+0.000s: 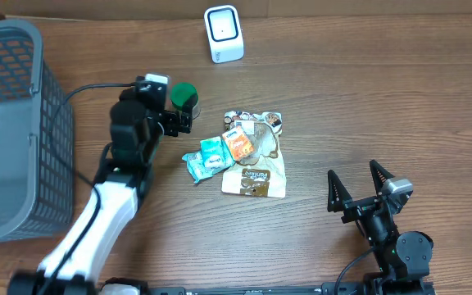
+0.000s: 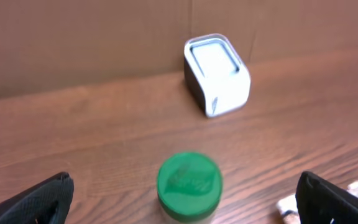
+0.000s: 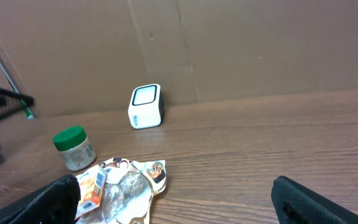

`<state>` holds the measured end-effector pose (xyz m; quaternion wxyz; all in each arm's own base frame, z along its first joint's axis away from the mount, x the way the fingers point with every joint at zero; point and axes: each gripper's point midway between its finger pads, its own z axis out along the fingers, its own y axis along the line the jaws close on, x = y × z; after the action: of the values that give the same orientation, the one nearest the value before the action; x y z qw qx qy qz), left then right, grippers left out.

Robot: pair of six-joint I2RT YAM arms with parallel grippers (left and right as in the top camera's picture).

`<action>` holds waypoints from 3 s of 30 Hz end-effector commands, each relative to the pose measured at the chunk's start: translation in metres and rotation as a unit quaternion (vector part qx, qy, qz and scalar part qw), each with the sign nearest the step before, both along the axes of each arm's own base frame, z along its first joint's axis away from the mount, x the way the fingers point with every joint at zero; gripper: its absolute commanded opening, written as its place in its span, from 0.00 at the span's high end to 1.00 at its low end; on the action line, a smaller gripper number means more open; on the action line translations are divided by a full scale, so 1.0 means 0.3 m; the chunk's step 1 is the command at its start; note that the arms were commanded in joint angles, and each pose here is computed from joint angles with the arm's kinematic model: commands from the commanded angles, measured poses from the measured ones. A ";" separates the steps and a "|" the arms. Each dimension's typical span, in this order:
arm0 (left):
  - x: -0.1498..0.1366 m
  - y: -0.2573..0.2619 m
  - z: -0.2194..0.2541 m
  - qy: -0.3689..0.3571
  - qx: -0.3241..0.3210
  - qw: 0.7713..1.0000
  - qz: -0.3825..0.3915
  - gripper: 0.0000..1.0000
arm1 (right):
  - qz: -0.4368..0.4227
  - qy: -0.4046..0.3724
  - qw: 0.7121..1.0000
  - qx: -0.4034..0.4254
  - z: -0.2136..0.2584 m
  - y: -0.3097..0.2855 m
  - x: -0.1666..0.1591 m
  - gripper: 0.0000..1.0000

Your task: Scan the item barcode

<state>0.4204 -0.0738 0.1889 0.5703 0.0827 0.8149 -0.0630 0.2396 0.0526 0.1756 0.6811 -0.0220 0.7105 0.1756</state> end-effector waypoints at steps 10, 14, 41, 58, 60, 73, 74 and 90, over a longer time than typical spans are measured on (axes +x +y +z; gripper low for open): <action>-0.354 0.012 0.291 0.002 -0.144 0.990 0.012 0.00 | -0.003 -0.004 1.000 -0.001 -0.004 -0.002 0.001 0.00; -0.432 0.032 0.335 0.024 -0.140 0.990 0.019 0.00 | -0.003 -0.004 1.000 -0.001 -0.003 -0.002 0.001 0.00; -0.593 0.512 0.589 0.226 -0.033 0.916 0.330 0.00 | -0.003 -0.004 1.000 -0.001 -0.004 -0.002 0.001 0.00; -0.638 0.595 0.582 0.232 -0.017 0.893 0.386 0.00 | -0.003 -0.004 1.000 -0.001 -0.004 -0.002 0.001 0.00; -0.638 0.595 0.582 0.232 -0.017 0.893 0.386 0.00 | -0.003 -0.004 1.000 -0.001 -0.004 -0.002 0.001 0.00; -0.638 0.595 0.582 0.232 -0.017 0.893 0.386 0.00 | -0.003 -0.004 1.000 -0.001 -0.004 -0.002 0.001 0.00; -0.638 0.595 0.582 0.232 -0.017 0.893 0.386 0.00 | -0.003 -0.004 1.000 -0.001 -0.004 -0.002 0.001 0.00; -0.638 0.595 0.582 0.232 -0.017 0.893 0.386 0.00 | 0.178 0.002 0.979 0.100 0.091 0.181 -0.099 0.00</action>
<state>0.2327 0.1014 0.3524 0.3289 -0.2497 0.9020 0.1261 0.2249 0.0869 0.1923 0.6586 -0.0444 0.6858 0.3066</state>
